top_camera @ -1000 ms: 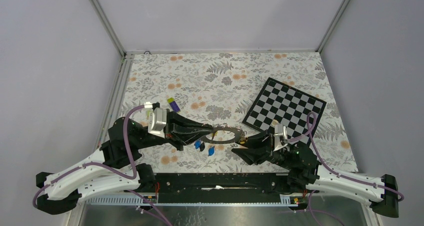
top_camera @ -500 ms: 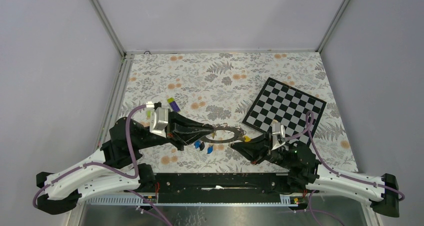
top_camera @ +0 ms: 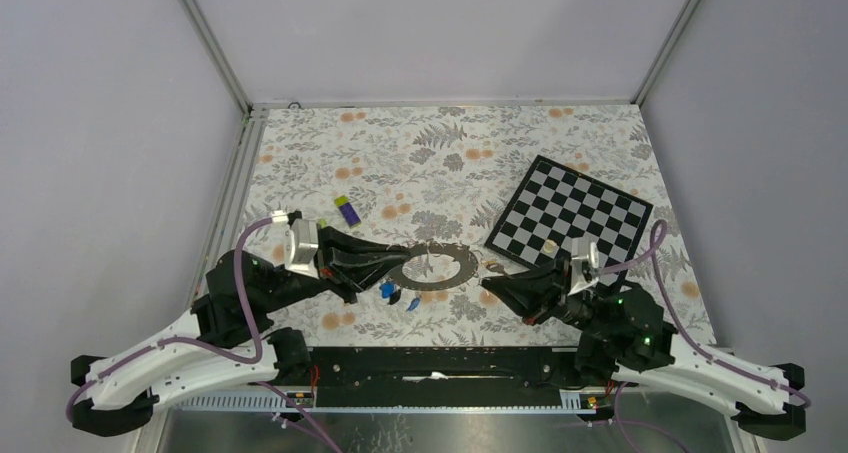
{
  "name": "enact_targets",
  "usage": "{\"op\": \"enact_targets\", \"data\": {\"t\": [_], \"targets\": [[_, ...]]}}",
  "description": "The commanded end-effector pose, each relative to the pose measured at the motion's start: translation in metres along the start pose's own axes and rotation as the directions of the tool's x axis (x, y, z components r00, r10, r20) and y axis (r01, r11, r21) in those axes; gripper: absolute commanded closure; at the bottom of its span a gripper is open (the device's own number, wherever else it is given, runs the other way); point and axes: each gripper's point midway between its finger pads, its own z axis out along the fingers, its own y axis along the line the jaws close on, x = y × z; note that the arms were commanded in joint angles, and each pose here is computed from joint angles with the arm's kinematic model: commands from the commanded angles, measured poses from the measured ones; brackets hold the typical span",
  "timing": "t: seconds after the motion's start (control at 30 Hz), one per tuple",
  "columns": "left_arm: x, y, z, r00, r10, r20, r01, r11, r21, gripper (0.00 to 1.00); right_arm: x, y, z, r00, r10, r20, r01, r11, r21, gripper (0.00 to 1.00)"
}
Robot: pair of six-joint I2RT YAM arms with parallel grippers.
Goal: Remove the keys from the keyring
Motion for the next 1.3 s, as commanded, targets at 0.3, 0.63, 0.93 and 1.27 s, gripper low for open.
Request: {"op": "enact_targets", "data": {"t": [0.3, 0.63, 0.93, 1.27], "targets": [[-0.015, 0.018, -0.011, 0.985, -0.068, 0.158, 0.086, 0.99, -0.115, 0.99, -0.054, 0.008, -0.003, 0.991, -0.102, -0.088, 0.107, 0.993, 0.05, 1.0], [0.024, 0.021, -0.015, 0.985, -0.131, 0.113, 0.145, 0.982, -0.123, 0.71, -0.084, 0.015, -0.001, 0.933, -0.204, -0.296, 0.228, 0.973, 0.047, 1.0], [0.041, 0.009, -0.009, 0.984, -0.157, 0.085, 0.161, 0.986, -0.042, 0.48, -0.101, 0.031, 0.005, 0.841, -0.25, -0.48, 0.266, 0.963, -0.035, 1.0], [0.013, -0.006, 0.018, 0.989, -0.101, 0.112, 0.094, 0.994, 0.063, 0.3, -0.102, 0.033, 0.012, 0.824, -0.262, -0.502, 0.273, 0.961, -0.054, 1.0]]}}
